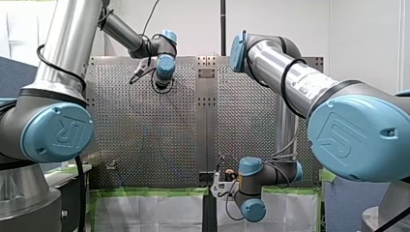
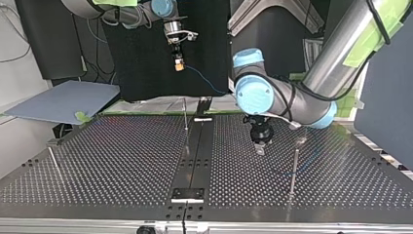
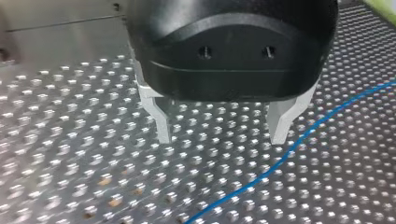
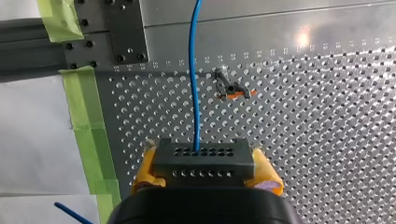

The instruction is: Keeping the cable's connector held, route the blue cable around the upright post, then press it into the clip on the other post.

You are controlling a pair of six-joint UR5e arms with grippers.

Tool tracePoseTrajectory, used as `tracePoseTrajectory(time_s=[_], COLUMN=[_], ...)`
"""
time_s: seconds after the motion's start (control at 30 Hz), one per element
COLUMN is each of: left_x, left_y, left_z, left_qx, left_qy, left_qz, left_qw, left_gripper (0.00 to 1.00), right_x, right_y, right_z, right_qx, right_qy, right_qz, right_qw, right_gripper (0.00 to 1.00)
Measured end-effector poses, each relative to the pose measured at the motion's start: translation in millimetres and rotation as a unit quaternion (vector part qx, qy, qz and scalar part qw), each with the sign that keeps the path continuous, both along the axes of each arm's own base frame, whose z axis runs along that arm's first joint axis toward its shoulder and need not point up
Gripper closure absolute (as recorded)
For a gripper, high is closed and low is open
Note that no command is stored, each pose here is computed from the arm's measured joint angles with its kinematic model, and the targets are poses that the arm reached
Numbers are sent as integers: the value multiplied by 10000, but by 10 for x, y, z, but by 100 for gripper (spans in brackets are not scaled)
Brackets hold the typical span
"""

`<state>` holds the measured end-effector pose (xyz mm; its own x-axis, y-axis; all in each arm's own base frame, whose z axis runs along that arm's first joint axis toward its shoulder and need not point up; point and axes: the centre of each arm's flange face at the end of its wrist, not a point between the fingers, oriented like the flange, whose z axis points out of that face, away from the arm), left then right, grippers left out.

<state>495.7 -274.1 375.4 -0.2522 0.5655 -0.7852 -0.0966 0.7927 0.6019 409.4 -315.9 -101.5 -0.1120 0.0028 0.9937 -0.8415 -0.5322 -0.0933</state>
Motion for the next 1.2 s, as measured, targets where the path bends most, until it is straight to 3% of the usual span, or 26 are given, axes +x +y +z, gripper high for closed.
tracePoseTrajectory(time_s=[0.1, 0.23, 0.6, 1.2], left_x=[47, 103, 318, 638], left_y=[-12, -35, -39, 87], left_z=[-127, -206, -40, -506], left_qx=[151, 198, 21, 87], left_qy=[141, 136, -392, -272], left_qz=[-30, -62, 14, 287], left_qw=[9998, 9997, 9992, 9992], left_gripper=[2, 2, 2, 2], right_x=[8, 19, 69, 91], right_y=[11, 20, 22, 48], right_z=[0, 1, 9, 12], right_qx=[0, -3, -24, -34], right_qy=[0, -2, -11, -19], right_qz=[8, 23, 61, 85], right_qw=[10000, 10000, 10000, 10000], right_gripper=[100, 100, 100, 100])
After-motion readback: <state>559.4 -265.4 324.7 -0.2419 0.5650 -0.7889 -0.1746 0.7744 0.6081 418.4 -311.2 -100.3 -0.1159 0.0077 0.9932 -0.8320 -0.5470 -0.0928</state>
